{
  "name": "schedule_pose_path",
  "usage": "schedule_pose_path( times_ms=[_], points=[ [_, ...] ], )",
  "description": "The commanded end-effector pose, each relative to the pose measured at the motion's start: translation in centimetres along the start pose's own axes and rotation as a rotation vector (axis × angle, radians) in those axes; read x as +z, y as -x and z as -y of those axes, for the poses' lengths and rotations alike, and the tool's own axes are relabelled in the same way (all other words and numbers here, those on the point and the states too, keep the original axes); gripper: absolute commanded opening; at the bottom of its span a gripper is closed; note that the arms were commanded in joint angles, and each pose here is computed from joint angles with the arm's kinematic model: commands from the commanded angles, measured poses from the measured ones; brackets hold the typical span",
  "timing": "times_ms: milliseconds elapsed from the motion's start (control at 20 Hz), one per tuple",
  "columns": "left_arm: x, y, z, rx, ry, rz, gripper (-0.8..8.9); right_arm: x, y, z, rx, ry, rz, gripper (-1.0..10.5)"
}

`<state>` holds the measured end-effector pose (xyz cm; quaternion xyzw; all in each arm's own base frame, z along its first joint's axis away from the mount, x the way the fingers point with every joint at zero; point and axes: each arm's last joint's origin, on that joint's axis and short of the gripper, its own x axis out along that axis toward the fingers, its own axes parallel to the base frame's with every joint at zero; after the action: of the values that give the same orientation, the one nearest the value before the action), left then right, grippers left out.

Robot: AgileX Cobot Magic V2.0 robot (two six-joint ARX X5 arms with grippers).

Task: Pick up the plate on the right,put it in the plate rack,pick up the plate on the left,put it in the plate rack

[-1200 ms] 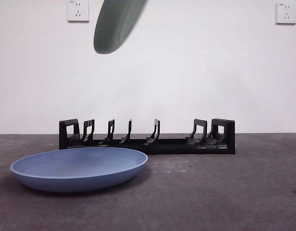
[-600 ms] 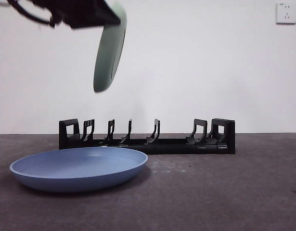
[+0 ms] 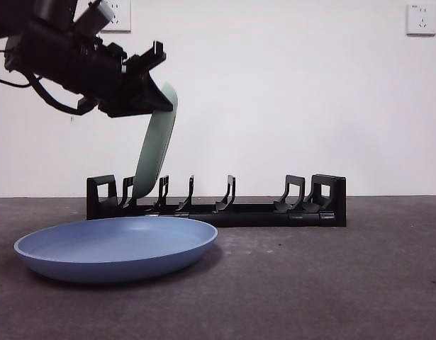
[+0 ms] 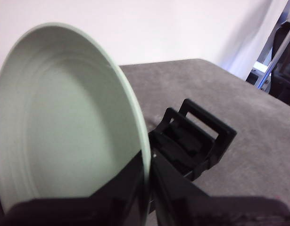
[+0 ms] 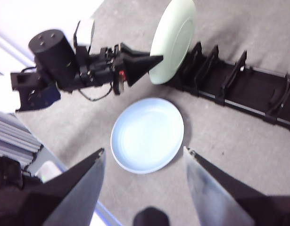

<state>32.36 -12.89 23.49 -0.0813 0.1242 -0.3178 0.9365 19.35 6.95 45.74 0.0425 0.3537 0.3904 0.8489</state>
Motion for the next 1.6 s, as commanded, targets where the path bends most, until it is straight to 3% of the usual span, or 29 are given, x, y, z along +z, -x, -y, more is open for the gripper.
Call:
schedule_pose_path(
  times_ms=[50,650,800,1050,1350,1600],
  points=[
    [-0.3,-0.4,-0.3,0.003,-0.048,0.006,-0.09,-0.1,-0.2,0.1,0.005,0.017,-0.01,2.8],
    [-1.9,-0.8,-0.5,0.059,-0.116,-0.102,0.12,-0.2,-0.2,0.1,0.006,0.021,-0.021,2.8],
    [-1.7,-0.7,-0.1,0.044,-0.115,-0.103,2.35,-0.2,-0.2,0.1,0.005,0.02,-0.022,2.8],
    [-0.5,0.6,0.5,0.043,-0.11,-0.119,2.59,-0.2,-0.2,0.1,0.005,0.024,-0.022,2.8],
    [2.8,5.7,3.2,-0.01,-0.097,-0.166,2.61,-0.1,-0.3,0.1,-0.003,0.038,-0.018,2.8],
    [5.9,14.0,6.7,-0.033,-0.152,-0.127,2.62,0.9,-2.0,1.4,-0.021,0.04,-0.016,2.8]
  ],
)
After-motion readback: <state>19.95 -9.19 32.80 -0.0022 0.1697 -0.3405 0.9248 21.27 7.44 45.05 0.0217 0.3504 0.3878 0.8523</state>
